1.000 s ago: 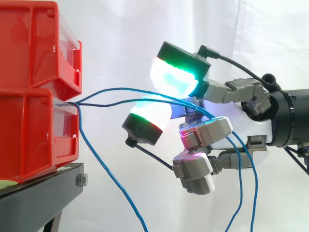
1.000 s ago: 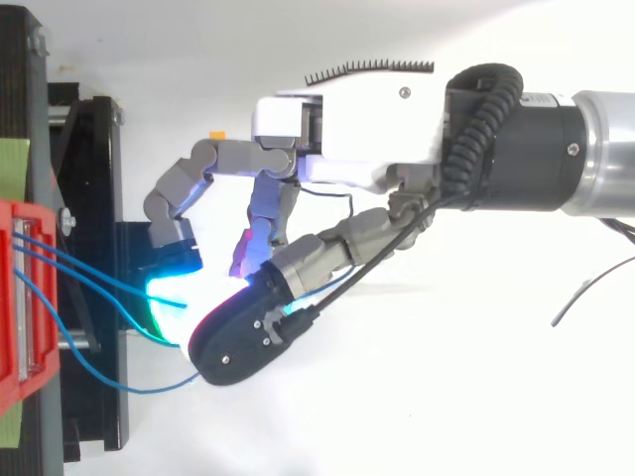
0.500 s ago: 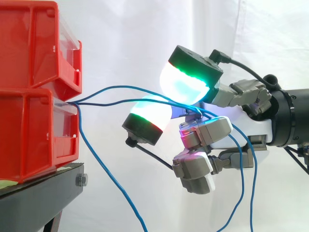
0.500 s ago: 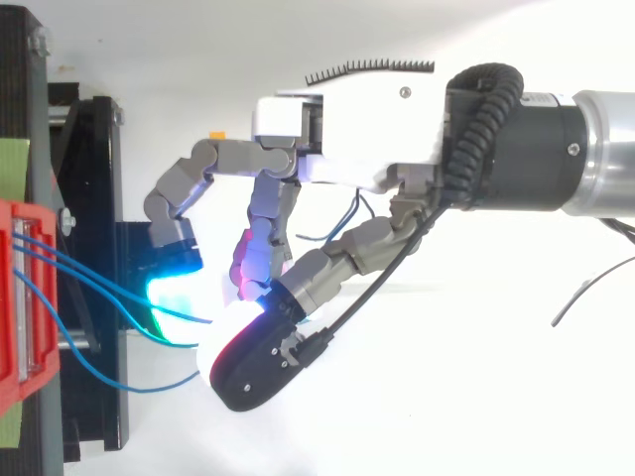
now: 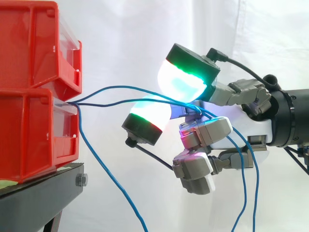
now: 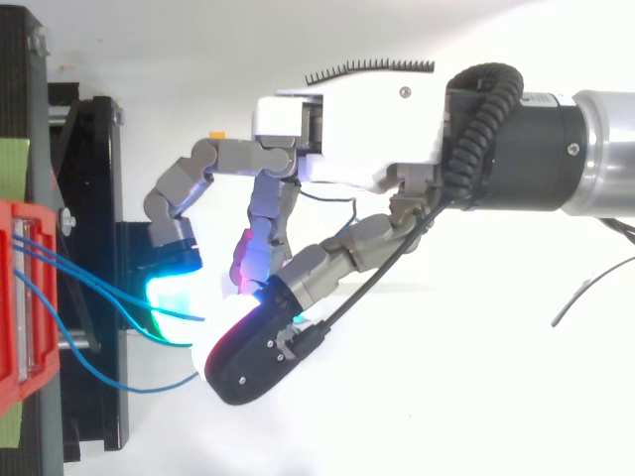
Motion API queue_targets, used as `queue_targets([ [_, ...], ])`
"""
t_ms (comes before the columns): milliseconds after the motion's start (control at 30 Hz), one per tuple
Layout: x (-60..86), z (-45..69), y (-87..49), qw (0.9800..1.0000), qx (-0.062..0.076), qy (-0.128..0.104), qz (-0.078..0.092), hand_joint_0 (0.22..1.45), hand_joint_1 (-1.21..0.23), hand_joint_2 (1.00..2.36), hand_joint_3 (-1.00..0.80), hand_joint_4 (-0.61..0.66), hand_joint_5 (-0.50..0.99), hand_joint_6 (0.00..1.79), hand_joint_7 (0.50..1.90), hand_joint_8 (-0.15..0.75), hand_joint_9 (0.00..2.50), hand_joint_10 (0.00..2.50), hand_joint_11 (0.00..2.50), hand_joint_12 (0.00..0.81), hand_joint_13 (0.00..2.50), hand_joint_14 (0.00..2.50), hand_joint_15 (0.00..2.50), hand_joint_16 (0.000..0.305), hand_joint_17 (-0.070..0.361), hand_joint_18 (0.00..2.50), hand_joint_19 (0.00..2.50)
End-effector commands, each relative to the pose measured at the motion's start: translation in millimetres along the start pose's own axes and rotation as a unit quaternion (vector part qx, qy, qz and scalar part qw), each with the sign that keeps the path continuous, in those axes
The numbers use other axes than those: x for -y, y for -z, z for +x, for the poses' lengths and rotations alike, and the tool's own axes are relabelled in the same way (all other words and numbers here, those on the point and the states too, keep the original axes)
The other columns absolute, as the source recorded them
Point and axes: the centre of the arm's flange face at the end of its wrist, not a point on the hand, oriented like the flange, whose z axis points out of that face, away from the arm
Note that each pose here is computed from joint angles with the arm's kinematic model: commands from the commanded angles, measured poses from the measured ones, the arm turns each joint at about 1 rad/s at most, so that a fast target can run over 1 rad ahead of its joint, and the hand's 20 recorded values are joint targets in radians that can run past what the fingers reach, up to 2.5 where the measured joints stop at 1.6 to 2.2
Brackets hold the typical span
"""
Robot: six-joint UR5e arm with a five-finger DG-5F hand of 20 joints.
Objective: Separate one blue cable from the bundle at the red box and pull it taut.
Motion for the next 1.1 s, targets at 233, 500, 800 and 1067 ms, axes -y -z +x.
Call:
queue_targets([
  [233,0.0,2.0,-0.3,1.0,-0.001,0.001,0.0,0.52,-0.63,1.0,-0.5,0.06,-0.12,0.85,0.94,0.299,1.45,0.01,1.42,0.386,1.18,0.03,1.06,0.045,0.102,1.0,0.98],
  [500,0.0,2.2,-0.3,1.0,-0.002,0.001,0.0,0.49,-0.67,1.0,-0.5,0.08,-0.14,0.85,0.93,0.313,1.41,0.01,1.39,0.399,1.19,0.03,1.04,0.049,0.11,1.0,0.97],
  [800,0.3,1.0,0.0,1.0,-0.001,0.001,0.001,0.43,-0.72,1.0,-0.5,0.1,-0.15,0.86,0.87,0.333,1.37,0.01,1.36,0.425,1.18,0.02,1.04,0.055,0.124,0.99,0.96],
  [1067,0.0,0.8,-0.4,1.0,0.005,-0.001,0.0,0.55,-0.83,1.0,-0.5,0.06,-0.15,0.86,0.92,0.276,1.33,0.01,1.4,0.374,1.13,0.03,1.04,0.044,0.099,0.92,1.0],
])
